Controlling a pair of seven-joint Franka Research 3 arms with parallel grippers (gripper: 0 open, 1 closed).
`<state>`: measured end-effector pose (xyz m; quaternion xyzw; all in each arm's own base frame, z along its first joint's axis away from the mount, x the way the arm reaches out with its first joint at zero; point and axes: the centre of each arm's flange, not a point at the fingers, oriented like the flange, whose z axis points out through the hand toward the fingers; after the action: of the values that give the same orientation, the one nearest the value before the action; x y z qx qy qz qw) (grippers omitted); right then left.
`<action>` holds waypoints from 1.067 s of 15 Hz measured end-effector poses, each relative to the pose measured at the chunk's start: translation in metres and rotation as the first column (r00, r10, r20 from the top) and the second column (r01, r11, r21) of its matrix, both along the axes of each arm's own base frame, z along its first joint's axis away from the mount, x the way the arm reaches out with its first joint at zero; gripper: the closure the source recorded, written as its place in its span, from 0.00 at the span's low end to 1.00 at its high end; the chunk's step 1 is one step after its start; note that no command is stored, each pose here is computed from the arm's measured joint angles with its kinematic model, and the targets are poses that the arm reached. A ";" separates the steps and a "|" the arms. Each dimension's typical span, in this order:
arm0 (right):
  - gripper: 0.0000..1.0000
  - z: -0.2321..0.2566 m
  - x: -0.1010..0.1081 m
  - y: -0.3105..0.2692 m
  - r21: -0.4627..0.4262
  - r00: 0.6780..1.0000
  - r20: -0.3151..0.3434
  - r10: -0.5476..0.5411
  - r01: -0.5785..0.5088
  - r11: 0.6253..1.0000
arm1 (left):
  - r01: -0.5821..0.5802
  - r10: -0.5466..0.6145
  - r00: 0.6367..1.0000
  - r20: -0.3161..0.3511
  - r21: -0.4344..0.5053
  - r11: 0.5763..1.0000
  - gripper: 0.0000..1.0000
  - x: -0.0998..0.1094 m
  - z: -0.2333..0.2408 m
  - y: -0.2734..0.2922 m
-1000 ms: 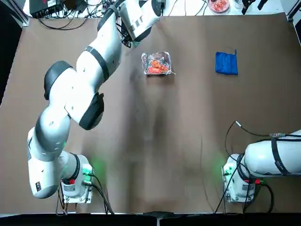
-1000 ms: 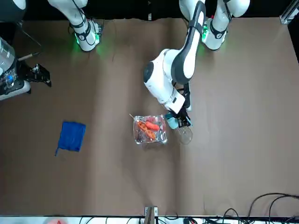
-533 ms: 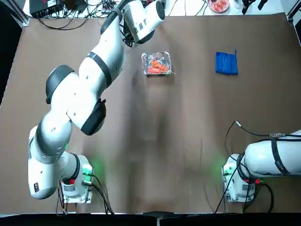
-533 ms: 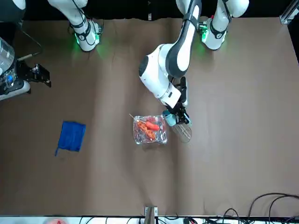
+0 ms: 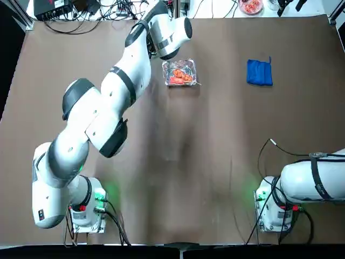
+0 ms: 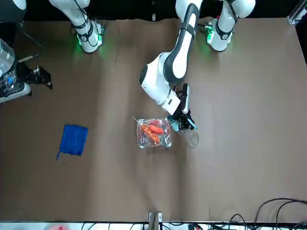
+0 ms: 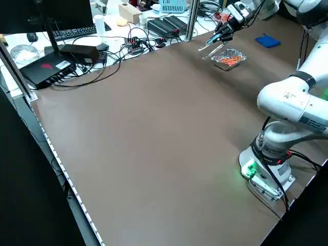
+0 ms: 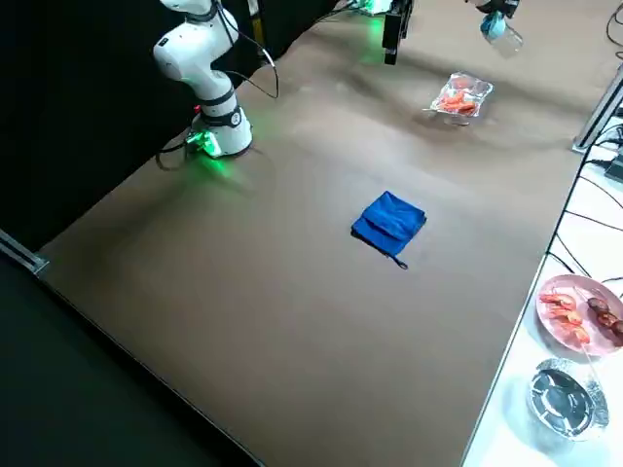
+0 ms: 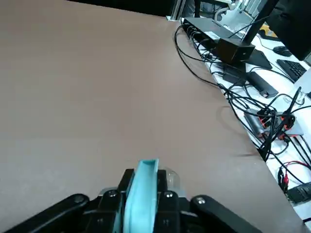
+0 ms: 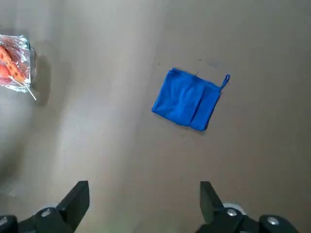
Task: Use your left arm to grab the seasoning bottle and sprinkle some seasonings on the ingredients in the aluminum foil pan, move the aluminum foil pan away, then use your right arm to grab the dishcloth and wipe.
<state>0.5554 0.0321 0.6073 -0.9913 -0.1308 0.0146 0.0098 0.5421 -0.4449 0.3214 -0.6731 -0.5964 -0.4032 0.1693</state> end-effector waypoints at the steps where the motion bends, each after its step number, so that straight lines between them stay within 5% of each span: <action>1: 0.00 0.000 0.000 0.000 0.000 1.000 0.000 0.000 0.000 1.000 | 0.010 -0.010 1.000 -0.008 0.007 1.000 0.77 0.000 -0.001 0.000; 16: 0.00 0.000 0.000 0.000 0.000 1.000 0.000 0.000 0.000 1.000 | 0.069 -0.066 0.997 -0.051 0.056 0.996 0.77 -0.006 -0.017 -0.011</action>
<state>0.5554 0.0321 0.6074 -0.9913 -0.1308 0.0145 0.0098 0.5366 -0.4559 0.3048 -0.6973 -0.5573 -0.4092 0.1894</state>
